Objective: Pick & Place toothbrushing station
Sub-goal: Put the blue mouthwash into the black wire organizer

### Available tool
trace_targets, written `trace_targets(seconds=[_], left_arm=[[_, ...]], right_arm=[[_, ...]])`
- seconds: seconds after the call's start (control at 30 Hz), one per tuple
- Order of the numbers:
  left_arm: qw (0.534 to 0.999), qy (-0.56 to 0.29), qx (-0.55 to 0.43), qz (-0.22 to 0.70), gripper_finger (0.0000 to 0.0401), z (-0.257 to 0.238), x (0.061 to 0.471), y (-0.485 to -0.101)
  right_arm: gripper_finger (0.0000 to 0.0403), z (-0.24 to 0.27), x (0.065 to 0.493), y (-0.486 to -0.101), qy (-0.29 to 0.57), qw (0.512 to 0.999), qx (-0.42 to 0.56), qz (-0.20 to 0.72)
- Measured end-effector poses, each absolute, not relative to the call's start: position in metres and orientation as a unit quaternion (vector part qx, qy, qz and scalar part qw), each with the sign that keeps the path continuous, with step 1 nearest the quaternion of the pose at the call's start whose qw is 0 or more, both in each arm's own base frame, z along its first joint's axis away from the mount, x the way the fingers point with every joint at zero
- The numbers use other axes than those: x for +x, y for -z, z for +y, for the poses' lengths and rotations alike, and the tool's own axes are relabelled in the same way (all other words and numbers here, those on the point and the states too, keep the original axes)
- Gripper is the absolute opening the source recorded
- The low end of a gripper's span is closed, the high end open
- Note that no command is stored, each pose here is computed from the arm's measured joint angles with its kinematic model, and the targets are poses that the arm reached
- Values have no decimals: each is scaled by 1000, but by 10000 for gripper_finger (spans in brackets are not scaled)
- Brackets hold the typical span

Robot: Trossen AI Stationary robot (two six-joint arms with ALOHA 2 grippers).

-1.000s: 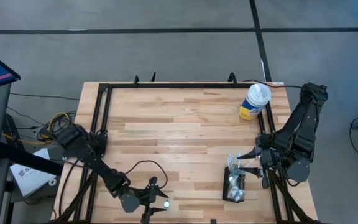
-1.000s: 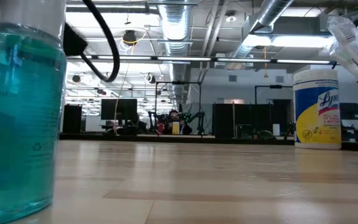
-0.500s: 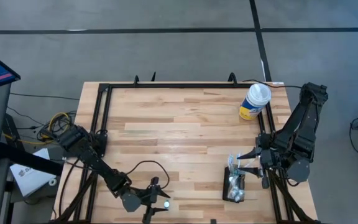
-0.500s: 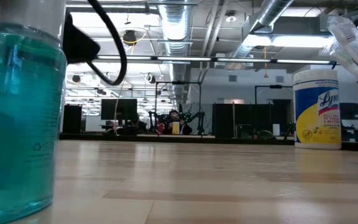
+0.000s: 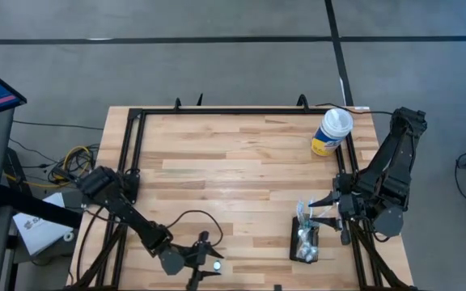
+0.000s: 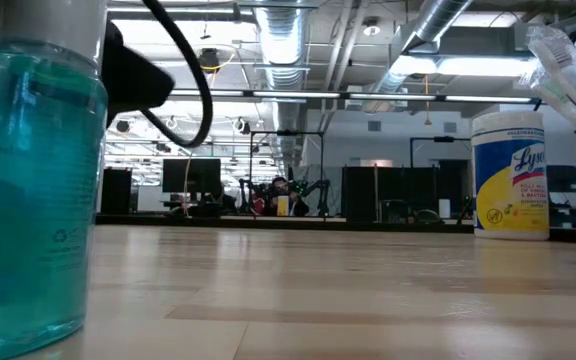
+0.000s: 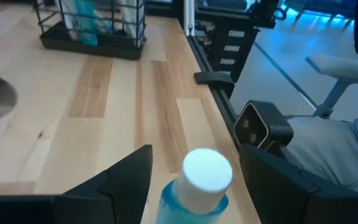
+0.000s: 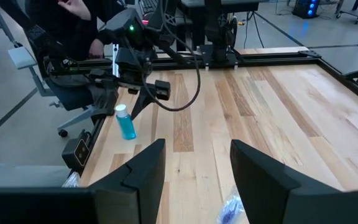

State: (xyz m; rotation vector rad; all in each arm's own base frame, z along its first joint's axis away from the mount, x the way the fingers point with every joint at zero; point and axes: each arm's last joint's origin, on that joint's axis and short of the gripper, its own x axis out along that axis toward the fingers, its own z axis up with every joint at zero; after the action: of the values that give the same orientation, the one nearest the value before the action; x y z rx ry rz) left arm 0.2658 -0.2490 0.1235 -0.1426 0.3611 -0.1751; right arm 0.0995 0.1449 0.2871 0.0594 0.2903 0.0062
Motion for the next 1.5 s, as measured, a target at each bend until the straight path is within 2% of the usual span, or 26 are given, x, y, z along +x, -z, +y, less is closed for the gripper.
trace_targets(seconds=[0.17, 0.27, 0.63, 0.97, 1.23, 1.5], left_arm=[[978, 90, -55, 179, 235, -249, 267, -119], [979, 92, -47, 177, 219, -250, 267, -119], [975, 123, -34, 180, 88, -251, 266, -120], [977, 119, -32, 171, 88, -246, 272, -122], [982, 95, -67, 148, 88, -213, 305, -129], [984, 113, -78, 116, 88, -187, 344, -153]], right_arm=[[171, 145, 99, -287, -3, 989, 30, 145], [171, 145, 100, -287, -3, 989, 29, 145], [171, 145, 100, -287, -3, 989, 29, 145], [171, 145, 100, -287, -3, 989, 29, 145], [171, 145, 100, -287, -3, 989, 29, 145], [171, 145, 100, -287, -3, 989, 29, 145]])
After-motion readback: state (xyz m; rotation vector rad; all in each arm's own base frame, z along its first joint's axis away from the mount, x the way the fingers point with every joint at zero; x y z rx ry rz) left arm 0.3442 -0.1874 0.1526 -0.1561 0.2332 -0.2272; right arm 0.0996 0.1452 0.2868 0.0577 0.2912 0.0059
